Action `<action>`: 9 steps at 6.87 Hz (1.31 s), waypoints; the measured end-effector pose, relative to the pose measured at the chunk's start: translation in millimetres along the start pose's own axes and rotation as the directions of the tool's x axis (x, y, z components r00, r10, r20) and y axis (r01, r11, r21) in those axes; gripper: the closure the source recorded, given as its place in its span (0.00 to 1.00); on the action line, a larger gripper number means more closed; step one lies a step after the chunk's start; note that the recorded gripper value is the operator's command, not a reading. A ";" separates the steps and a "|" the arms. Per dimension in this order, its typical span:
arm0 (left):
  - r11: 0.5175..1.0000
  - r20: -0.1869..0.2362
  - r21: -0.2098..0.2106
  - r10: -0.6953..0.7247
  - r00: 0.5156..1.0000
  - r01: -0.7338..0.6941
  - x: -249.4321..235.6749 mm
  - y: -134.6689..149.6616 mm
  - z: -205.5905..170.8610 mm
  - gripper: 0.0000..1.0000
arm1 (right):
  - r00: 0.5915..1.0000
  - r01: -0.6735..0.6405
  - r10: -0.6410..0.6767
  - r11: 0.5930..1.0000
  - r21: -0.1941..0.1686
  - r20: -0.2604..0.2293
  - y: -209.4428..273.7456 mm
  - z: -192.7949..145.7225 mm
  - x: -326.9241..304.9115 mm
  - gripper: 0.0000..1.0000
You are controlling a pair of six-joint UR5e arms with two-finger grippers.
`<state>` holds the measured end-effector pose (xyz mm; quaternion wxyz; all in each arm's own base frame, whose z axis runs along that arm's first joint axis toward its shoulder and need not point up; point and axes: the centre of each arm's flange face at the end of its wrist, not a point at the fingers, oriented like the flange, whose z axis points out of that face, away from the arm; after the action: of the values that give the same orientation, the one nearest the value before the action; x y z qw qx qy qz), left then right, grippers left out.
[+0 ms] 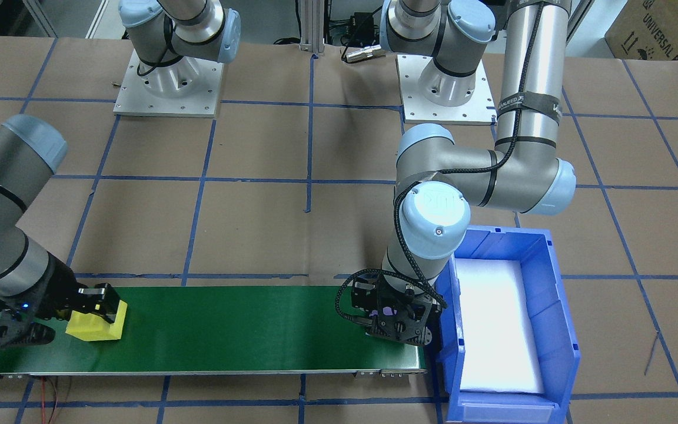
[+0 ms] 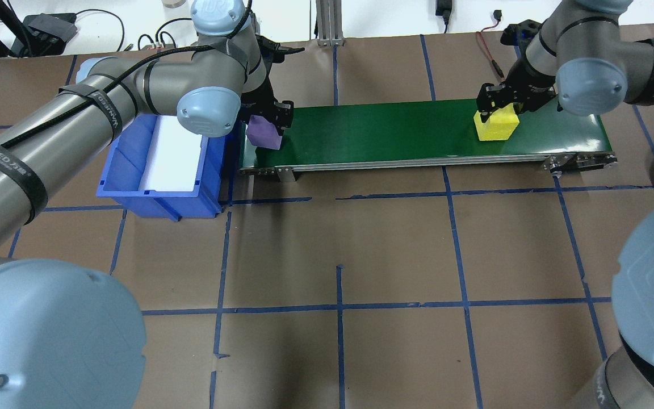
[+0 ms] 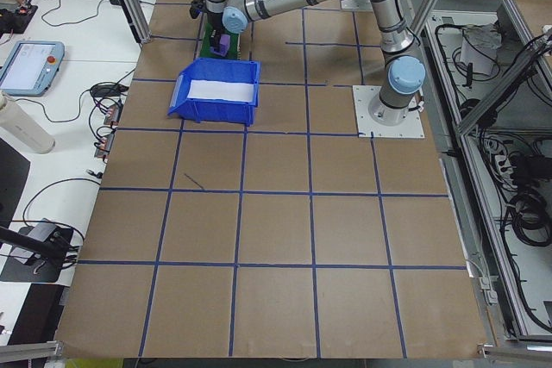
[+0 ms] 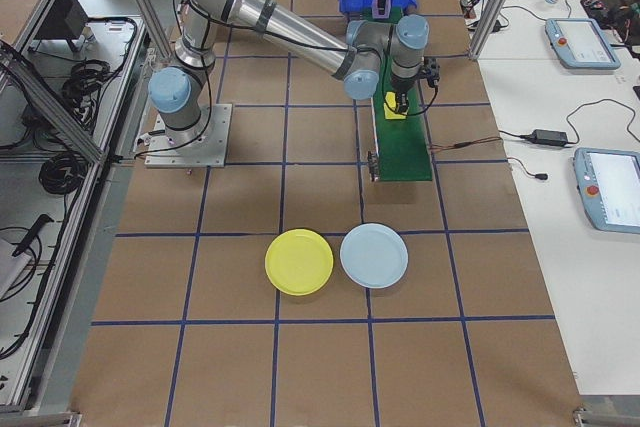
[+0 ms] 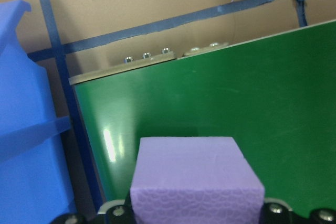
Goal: Move block left to right into plate
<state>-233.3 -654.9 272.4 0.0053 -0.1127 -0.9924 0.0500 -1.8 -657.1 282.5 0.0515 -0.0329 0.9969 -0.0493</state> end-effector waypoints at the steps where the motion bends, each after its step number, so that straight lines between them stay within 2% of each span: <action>1: 1.000 -0.001 0.023 0.002 1.000 -0.001 0.5 -1.7 -15.2 0.00 | 0.997 0.057 -0.056 0.998 0.010 -0.050 6.9 -22.5 26.3 0.80; 2: 0.999 -0.003 0.054 0.003 1.000 -0.003 1.5 -0.9 -47.5 0.00 | 0.985 0.131 -0.130 0.991 -0.001 -0.114 24.1 -56.9 66.7 0.80; 3: 0.998 -0.012 0.069 0.005 1.000 -0.004 3.8 9.1 -91.6 0.00 | 0.967 0.186 -0.190 0.982 -0.042 -0.170 49.8 -90.2 119.4 0.80; 4: 0.998 -0.024 0.070 0.005 1.000 -0.003 6.7 29.4 -141.0 0.00 | 0.950 0.224 -0.237 0.971 -0.086 -0.205 82.9 -116.1 184.7 0.80; 5: 0.999 -0.028 0.053 -0.003 1.000 0.005 3.8 53.8 -182.7 0.00 | 0.941 0.243 -0.265 0.962 -0.124 -0.210 119.5 -129.1 245.8 0.80; 7: 0.997 -0.032 0.017 -0.068 0.997 0.069 -28.4 101.4 -239.6 0.00 | 0.952 0.230 -0.258 0.958 -0.172 -0.163 198.6 -122.1 337.3 0.79; 9: 0.994 -0.025 -0.014 -0.104 0.994 0.104 -43.4 130.3 -248.2 0.00 | 0.978 0.172 -0.191 0.966 -0.192 -0.084 260.2 -83.3 385.3 0.77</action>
<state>-156.5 -514.0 506.3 0.0201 -0.0614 -0.9970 0.0417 -408.8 -418.1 300.1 -0.0075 -0.1260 0.9913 0.0367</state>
